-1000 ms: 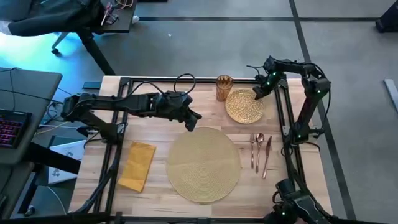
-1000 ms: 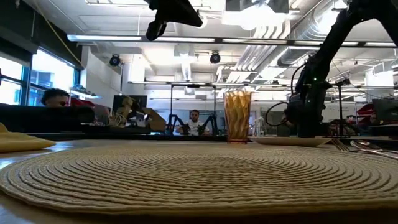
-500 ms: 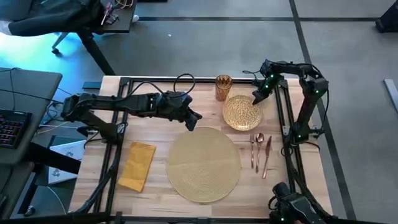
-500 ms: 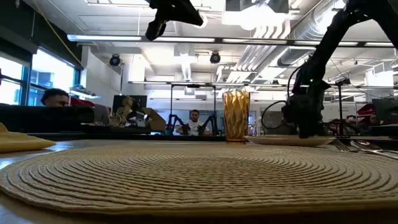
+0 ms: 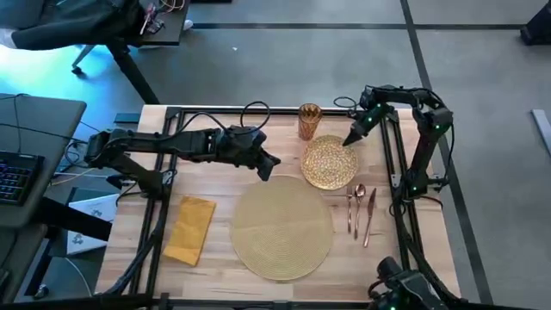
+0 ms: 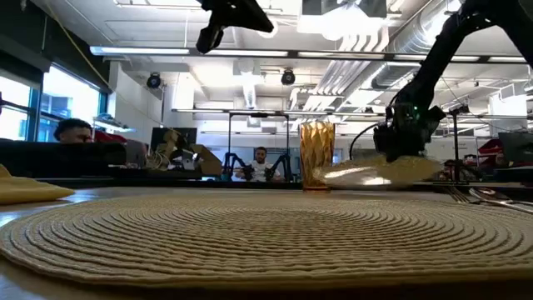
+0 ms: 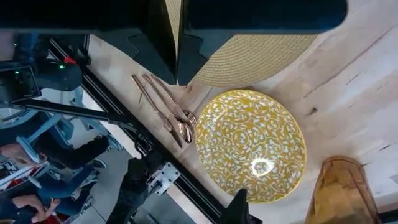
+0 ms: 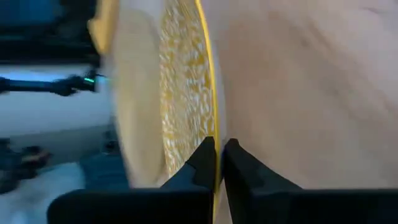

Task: Set table place
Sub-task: Put the yellow plate on the center of the yellow tablemat

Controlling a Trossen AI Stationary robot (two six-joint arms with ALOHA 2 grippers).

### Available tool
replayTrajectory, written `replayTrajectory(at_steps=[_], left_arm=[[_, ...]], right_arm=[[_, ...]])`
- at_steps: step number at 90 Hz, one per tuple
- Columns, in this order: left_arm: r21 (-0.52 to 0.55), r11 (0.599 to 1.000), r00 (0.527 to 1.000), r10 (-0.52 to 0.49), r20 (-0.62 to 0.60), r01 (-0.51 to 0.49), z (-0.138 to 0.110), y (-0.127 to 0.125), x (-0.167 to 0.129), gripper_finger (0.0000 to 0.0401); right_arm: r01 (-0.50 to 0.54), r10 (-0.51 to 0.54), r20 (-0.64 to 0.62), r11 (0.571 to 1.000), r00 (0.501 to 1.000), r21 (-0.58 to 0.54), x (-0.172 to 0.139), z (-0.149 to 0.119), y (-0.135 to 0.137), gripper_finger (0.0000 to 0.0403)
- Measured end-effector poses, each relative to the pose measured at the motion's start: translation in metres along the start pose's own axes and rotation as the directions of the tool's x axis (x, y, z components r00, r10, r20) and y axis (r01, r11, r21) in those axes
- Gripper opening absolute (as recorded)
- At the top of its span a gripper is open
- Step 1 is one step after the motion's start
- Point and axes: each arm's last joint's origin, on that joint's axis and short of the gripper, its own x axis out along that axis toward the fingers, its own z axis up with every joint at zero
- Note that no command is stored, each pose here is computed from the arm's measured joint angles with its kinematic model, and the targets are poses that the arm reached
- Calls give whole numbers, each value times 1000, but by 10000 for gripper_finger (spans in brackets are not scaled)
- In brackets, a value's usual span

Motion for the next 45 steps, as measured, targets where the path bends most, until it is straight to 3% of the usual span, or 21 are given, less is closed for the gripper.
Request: replayTrajectory(at_steps=[17, 45], left_arm=[[67, 997, 999, -26, 34, 24, 9, -14, -9, 0], [151, 984, 995, 94, 39, -99, 30, -28, -38, 0]], right_arm=[[-124, 123, -32, 992, 992, -29, 18, 1, 17, 1], [-289, 278, -207, 957, 938, -26, 85, -4, 58, 0]])
